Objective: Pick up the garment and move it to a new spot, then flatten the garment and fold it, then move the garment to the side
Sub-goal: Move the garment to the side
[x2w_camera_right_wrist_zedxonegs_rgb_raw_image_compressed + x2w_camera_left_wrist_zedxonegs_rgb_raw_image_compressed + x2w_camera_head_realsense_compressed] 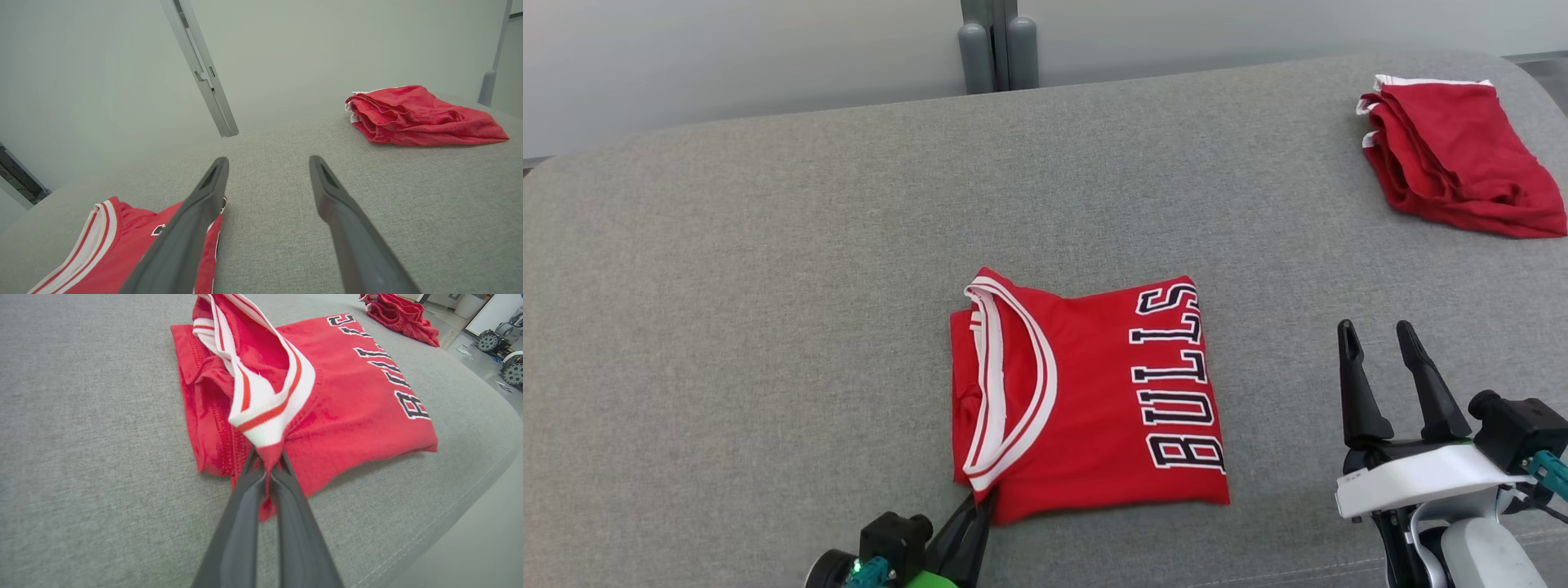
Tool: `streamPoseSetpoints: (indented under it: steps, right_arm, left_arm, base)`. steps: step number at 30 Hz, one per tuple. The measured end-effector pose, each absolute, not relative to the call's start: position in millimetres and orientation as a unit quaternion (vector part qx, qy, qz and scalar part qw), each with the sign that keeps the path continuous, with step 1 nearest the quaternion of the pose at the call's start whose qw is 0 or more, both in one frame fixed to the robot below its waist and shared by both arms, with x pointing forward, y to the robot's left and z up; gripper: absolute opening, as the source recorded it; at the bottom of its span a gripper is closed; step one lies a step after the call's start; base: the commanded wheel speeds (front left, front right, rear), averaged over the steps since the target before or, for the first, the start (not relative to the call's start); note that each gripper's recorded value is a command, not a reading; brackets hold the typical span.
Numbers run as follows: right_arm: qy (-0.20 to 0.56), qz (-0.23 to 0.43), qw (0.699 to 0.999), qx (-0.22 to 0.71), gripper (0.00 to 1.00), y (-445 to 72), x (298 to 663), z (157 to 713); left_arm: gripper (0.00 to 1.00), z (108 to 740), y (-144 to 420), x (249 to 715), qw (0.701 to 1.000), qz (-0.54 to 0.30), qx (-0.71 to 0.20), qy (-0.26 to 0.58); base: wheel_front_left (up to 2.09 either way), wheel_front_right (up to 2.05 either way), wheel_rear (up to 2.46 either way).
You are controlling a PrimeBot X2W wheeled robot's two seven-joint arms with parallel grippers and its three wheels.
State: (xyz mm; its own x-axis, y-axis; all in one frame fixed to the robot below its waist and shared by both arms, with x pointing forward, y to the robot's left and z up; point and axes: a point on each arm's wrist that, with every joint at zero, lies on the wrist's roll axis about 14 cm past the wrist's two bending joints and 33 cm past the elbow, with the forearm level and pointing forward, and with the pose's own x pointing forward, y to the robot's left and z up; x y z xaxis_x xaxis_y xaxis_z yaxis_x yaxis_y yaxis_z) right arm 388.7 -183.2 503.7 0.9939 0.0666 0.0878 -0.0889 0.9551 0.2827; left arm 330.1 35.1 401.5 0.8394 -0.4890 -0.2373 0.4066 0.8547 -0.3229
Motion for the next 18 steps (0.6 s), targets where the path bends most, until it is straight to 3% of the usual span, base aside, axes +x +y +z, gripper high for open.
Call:
streamPoseSetpoints:
  steps: [4,5,6,7,13,18]
  right_arm:
    - [-0.035,0.04,0.988,0.146,1.0,-182,389,501]
    - [-0.034,0.04,0.988,0.146,1.0,-182,389,501]
    - [-0.034,0.04,0.988,0.146,1.0,-182,389,501]
    - [-0.034,0.04,0.988,0.146,1.0,-182,388,501]
    - [-0.036,0.042,0.988,0.144,1.0,-182,387,503]
    - [-0.053,0.047,0.989,0.131,1.0,-183,384,515]
  left_arm:
    - [0.0,395,40,324,0.95,-0.227,-0.131,0.17]
    - [0.43,394,42,323,0.951,-0.224,-0.13,0.171]
    - [0.95,395,44,324,0.952,-0.219,-0.129,0.17]
    - [1.0,395,44,324,0.952,-0.218,-0.131,0.17]
    - [1.0,412,45,331,0.958,-0.21,-0.135,0.14]
    - [1.0,454,77,357,0.977,-0.158,-0.128,0.062]
  base:
    - [0.0,0.0,0.0]
    - [0.0,0.0,0.0]
    - [0.0,0.0,0.0]
    - [0.0,0.0,0.0]
    - [0.0,0.0,0.0]
    - [0.0,0.0,0.0]
